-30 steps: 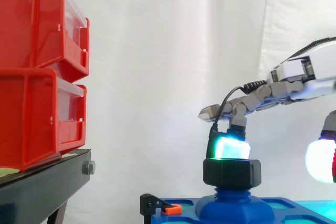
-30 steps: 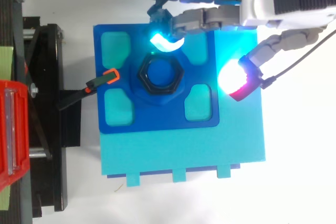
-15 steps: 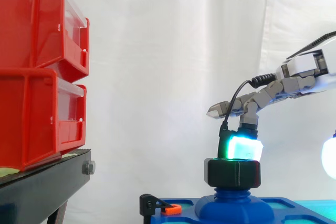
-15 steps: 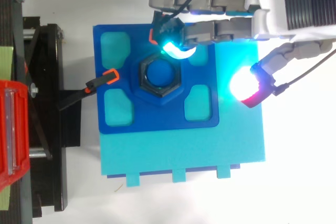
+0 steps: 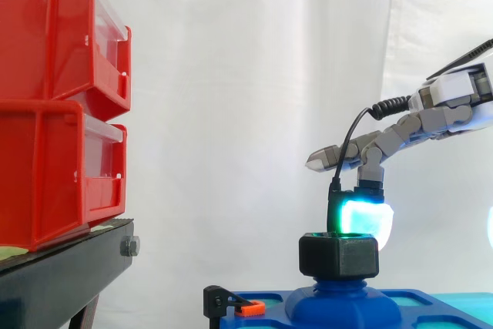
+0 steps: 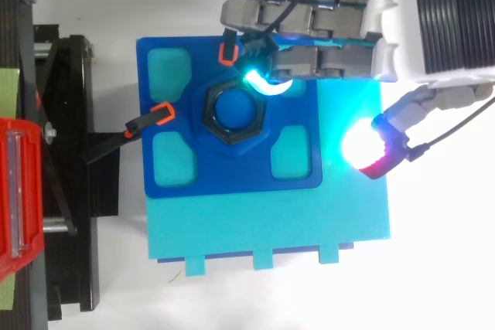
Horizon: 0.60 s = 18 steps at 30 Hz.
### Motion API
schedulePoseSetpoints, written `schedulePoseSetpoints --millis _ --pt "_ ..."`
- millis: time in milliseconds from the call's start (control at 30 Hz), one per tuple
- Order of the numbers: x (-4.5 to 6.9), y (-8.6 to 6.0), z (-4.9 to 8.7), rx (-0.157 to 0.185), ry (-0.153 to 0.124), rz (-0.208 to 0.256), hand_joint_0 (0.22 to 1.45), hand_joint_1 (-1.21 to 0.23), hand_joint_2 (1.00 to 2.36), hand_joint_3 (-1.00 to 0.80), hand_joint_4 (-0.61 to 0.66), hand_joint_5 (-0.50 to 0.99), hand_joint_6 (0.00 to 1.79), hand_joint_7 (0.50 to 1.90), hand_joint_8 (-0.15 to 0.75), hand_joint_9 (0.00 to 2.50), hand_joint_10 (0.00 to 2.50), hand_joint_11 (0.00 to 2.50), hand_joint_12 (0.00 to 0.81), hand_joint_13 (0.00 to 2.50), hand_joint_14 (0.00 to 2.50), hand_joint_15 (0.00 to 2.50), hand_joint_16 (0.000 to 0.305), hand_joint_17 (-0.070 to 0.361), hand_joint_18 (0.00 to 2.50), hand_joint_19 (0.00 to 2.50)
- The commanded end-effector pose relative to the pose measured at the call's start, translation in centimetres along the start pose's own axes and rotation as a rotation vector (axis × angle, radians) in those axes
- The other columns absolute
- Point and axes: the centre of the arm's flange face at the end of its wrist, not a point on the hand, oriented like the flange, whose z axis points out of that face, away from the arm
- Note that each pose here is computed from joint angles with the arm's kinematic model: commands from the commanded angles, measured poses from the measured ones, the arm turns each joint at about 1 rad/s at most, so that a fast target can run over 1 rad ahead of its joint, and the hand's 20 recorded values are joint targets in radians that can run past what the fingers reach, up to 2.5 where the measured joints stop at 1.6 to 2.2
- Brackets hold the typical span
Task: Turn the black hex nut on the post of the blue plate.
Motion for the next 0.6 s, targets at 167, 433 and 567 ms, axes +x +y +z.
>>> schedulePoseSetpoints --millis 167,433,567 --pt "-0.13 1.25 0.36 -0.014 0.005 -0.003 0.43 -0.65 1.00 -0.50 0.17 -0.28 0.50 0.78 0.166 0.00 0.00 0.00 0.324 0.08 0.00 0.02 0.046 0.104 0.09 0.11" --pt "-0.01 1.61 0.37 -0.016 0.018 -0.001 0.43 -0.65 1.00 -0.50 0.17 -0.28 0.50 0.78 0.166 0.00 0.00 0.00 0.321 0.09 0.00 0.02 0.046 0.103 0.10 0.10" --pt "-0.31 1.77 0.19 -0.019 0.014 -0.003 0.43 -0.65 1.00 -0.50 0.17 -0.27 0.50 0.78 0.166 0.00 0.00 0.00 0.321 0.10 0.00 0.02 0.046 0.103 0.10 0.11"
